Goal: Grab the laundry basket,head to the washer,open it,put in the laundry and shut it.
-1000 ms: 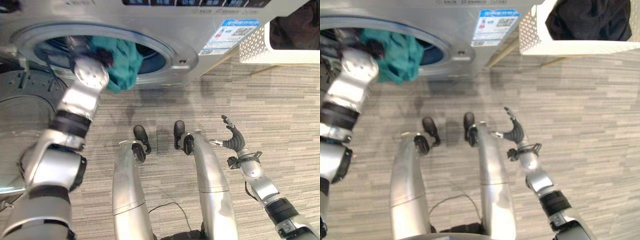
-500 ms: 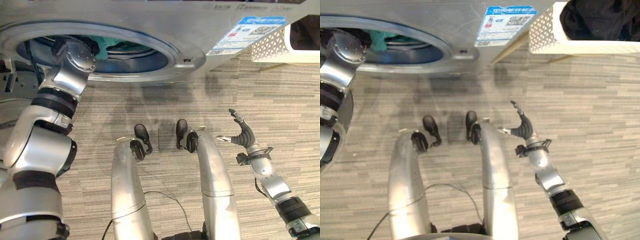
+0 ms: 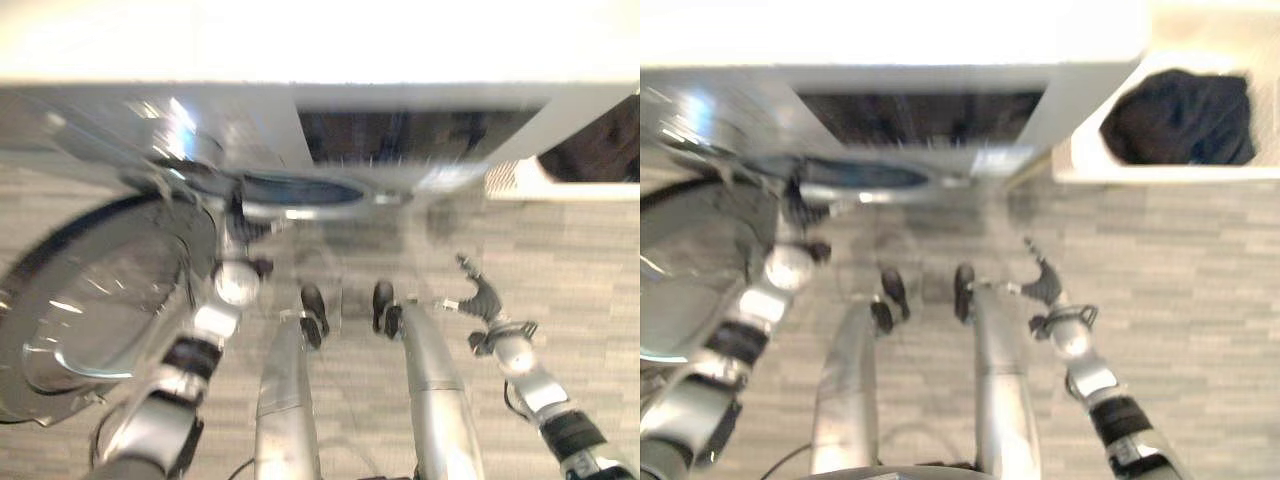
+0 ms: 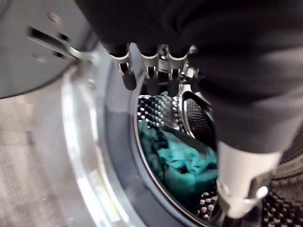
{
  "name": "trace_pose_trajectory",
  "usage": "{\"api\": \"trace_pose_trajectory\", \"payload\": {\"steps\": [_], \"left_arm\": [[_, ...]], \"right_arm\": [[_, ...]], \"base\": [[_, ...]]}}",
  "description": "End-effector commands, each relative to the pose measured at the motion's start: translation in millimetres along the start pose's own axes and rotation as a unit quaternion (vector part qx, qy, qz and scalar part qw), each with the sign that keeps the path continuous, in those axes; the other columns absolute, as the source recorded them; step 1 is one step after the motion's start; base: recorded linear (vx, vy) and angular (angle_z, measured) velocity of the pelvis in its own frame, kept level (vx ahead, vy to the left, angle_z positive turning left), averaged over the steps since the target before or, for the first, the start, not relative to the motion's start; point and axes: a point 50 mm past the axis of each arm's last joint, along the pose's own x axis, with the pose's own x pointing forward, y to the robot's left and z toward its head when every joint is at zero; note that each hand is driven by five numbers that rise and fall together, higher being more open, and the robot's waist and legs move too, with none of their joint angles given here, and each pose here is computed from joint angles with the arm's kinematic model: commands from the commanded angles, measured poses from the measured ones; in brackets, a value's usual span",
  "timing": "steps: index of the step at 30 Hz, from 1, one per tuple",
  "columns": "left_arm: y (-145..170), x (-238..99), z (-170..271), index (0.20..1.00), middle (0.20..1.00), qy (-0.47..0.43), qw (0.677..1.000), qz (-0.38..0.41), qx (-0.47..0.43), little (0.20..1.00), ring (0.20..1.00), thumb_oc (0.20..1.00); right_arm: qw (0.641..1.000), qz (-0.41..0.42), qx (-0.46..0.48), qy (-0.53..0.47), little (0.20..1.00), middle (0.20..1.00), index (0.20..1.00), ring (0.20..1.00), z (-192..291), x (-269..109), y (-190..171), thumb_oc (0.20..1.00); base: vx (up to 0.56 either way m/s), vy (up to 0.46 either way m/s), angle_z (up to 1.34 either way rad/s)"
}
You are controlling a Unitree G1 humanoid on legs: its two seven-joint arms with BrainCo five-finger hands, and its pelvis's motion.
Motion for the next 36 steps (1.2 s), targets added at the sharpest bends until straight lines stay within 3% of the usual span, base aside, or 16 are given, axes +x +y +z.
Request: {"api": "trace_pose_trajectory", "payload": {"steps": [1, 5, 12, 16, 20, 28, 36], "left_arm": [[12, -1, -4, 1.000, 1.000, -0.005, 1.000, -0.002, -0.015, 1.000, 1.000, 1.000], [-5, -63, -74, 1.000, 1.000, 0.125, 0.989, -0.053, -0.055, 1.000, 1.000, 1.000], [-21, -124, -131, 1.000, 1.000, 0.263, 0.958, -0.105, -0.044, 1.000, 1.000, 1.000], [-25, -136, -139, 1.000, 1.000, 0.285, 0.950, -0.123, -0.030, 1.000, 1.000, 1.000], [-49, -152, -149, 1.000, 1.000, 0.315, 0.933, -0.172, -0.016, 1.000, 1.000, 1.000], [-56, -144, -145, 1.000, 1.000, 0.293, 0.935, -0.197, 0.025, 1.000, 1.000, 1.000], [-53, -118, -128, 1.000, 1.000, 0.236, 0.950, -0.197, 0.056, 1.000, 1.000, 1.000]], "right_arm": [[1.000, -0.011, -0.020, 0.018, 1.000, 1.000, 1.000, 1.000, -10, -8, -8, 1.000], [0.994, 0.017, -0.027, 0.106, 1.000, 1.000, 1.000, 1.000, -49, -29, -2, 1.000], [0.978, 0.044, -0.013, 0.201, 1.000, 1.000, 1.000, 1.000, -90, -57, 8, 1.000], [0.973, 0.051, -0.010, 0.223, 1.000, 1.000, 1.000, 1.000, -98, -63, 12, 1.000], [0.962, 0.059, -0.011, 0.266, 1.000, 1.000, 1.000, 1.000, -115, -75, 16, 1.000], [0.958, 0.055, 0.006, 0.280, 1.000, 1.000, 1.000, 1.000, -118, -80, 23, 1.000], [0.967, 0.046, -0.008, 0.250, 1.000, 1.000, 1.000, 1.000, -106, -71, 27, 1.000]], "base": [[0.06, -0.005, 0.12], [0.15, -0.026, 0.05], [0.15, -0.042, -0.12], [0.11, 0.013, -0.12], [0.10, 0.101, -0.80], [-0.01, 0.064, -0.70], [-0.01, -0.143, -1.89]]}}
